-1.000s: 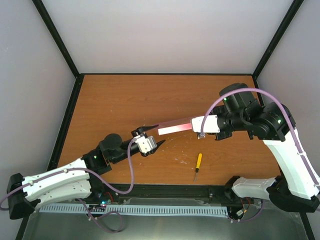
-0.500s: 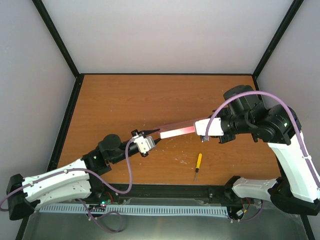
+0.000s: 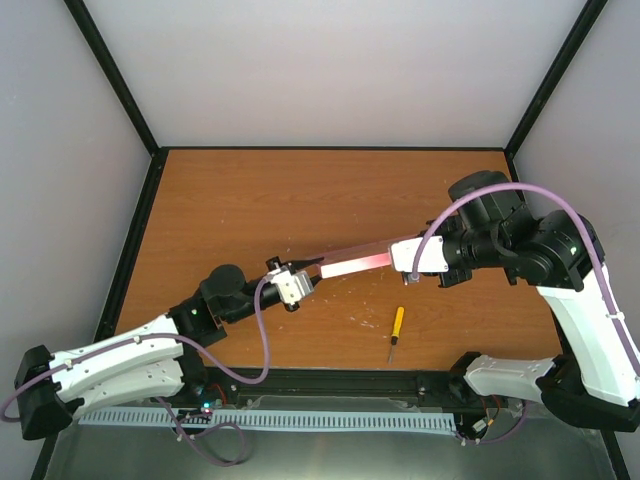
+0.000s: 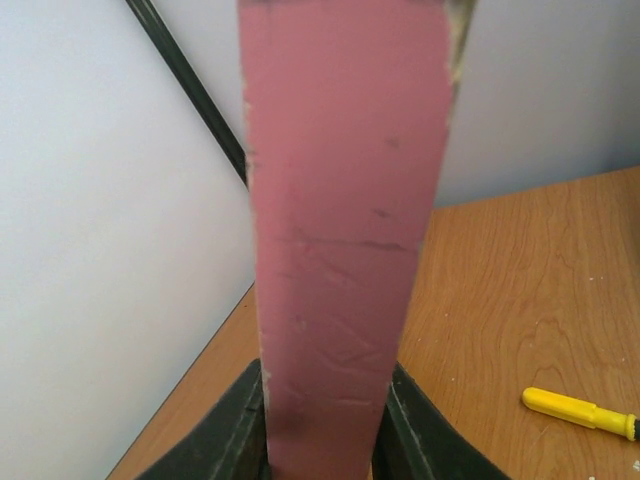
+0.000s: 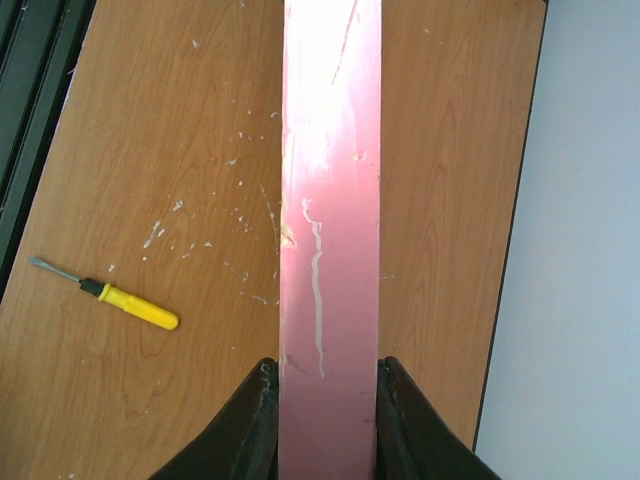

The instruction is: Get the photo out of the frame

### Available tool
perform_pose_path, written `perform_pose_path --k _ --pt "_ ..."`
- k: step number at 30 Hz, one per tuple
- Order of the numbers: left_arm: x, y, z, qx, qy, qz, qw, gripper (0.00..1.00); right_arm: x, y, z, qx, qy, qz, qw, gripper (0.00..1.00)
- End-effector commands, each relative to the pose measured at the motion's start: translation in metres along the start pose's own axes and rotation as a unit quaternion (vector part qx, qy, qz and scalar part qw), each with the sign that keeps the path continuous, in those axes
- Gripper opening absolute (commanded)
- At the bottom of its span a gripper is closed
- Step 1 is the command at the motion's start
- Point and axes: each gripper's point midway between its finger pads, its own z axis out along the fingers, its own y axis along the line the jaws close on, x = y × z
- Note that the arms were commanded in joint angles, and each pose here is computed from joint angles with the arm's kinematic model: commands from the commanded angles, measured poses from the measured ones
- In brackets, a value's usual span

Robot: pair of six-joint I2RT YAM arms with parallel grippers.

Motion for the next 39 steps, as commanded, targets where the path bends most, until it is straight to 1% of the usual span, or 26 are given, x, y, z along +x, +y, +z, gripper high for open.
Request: perform_pose_path --k 1,3,4,5,7,8,9,11,13,15,17,19,20,22,26,29,31,33,36,39 --pt "-0.021 -0.003 0.0 0.024 -0.029 -0.003 0.999 0.2 -0.026 -0.035 -0.025 0.095 -0.059 -0.018 0.994 0.03" --pt "-0.022 0.0 0.0 0.021 -0.03 -0.003 0.999 0.15 -0.029 -0.038 -0.027 0.102 -0.065 -0.013 0.993 0.04" --pt "-0.024 0.001 0.0 0.018 -0.033 -0.004 0.999 0.14 -0.03 -0.04 -0.028 0.108 -0.069 -0.01 0.992 0.1" --pt "-0.028 0.003 -0.001 0.017 -0.037 -0.004 0.999 0.13 -0.032 -0.044 -0.031 0.116 -0.074 -0.005 0.99 0.21" --pt "-0.036 0.009 -0.003 0.015 -0.044 -0.008 0.999 0.12 -0.036 -0.053 -0.037 0.138 -0.084 0.009 0.987 0.49" --pt "-0.04 0.014 -0.004 0.009 -0.047 -0.011 0.999 0.11 -0.038 -0.059 -0.041 0.15 -0.088 0.018 0.985 0.58" --pt "-0.043 0.022 -0.005 0.0 -0.049 -0.016 0.999 0.1 -0.04 -0.065 -0.045 0.162 -0.092 0.025 0.982 0.64" --pt "-0.052 0.037 -0.007 -0.015 -0.052 -0.029 0.998 0.09 -0.044 -0.077 -0.054 0.187 -0.1 0.042 0.976 0.7" --pt "-0.059 0.054 -0.009 -0.029 -0.052 -0.046 0.997 0.08 -0.046 -0.092 -0.064 0.222 -0.104 0.058 0.968 0.72" --pt "-0.063 0.068 -0.008 -0.039 -0.046 -0.064 0.996 0.05 -0.047 -0.113 -0.078 0.272 -0.111 0.076 0.953 0.73" --pt "-0.066 0.085 -0.005 -0.05 -0.036 -0.094 0.994 0.04 -0.041 -0.137 -0.095 0.337 -0.102 0.103 0.93 0.78" --pt "-0.073 0.104 0.0 -0.058 -0.019 -0.13 0.99 0.01 -0.036 -0.154 -0.11 0.386 -0.096 0.122 0.909 0.8" --pt "-0.073 0.112 0.003 -0.062 -0.01 -0.146 0.987 0.01 -0.035 -0.159 -0.115 0.403 -0.094 0.129 0.901 0.81" --pt "-0.07 0.122 0.007 -0.063 0.005 -0.172 0.983 0.01 -0.031 -0.165 -0.116 0.417 -0.088 0.142 0.894 0.81" --pt "-0.074 0.142 0.004 -0.062 -0.01 -0.221 0.973 0.01 -0.019 -0.169 -0.103 0.422 -0.073 0.181 0.885 0.81" --pt "-0.067 0.161 0.002 -0.064 -0.002 -0.26 0.963 0.01 -0.003 -0.172 -0.087 0.412 -0.052 0.214 0.884 0.82" --pt "-0.056 0.169 0.002 -0.055 0.007 -0.288 0.956 0.01 0.012 -0.173 -0.071 0.392 -0.052 0.25 0.884 0.82" --pt "-0.043 0.177 -0.002 -0.053 0.013 -0.316 0.947 0.01 0.034 -0.175 -0.056 0.373 -0.05 0.29 0.88 0.82" --pt "-0.018 0.185 -0.009 -0.051 0.024 -0.353 0.934 0.01 0.077 -0.174 -0.032 0.352 -0.039 0.349 0.868 0.81" --pt "0.0 0.192 -0.015 -0.052 0.027 -0.374 0.926 0.01 0.114 -0.164 -0.002 0.329 -0.037 0.395 0.857 0.82"
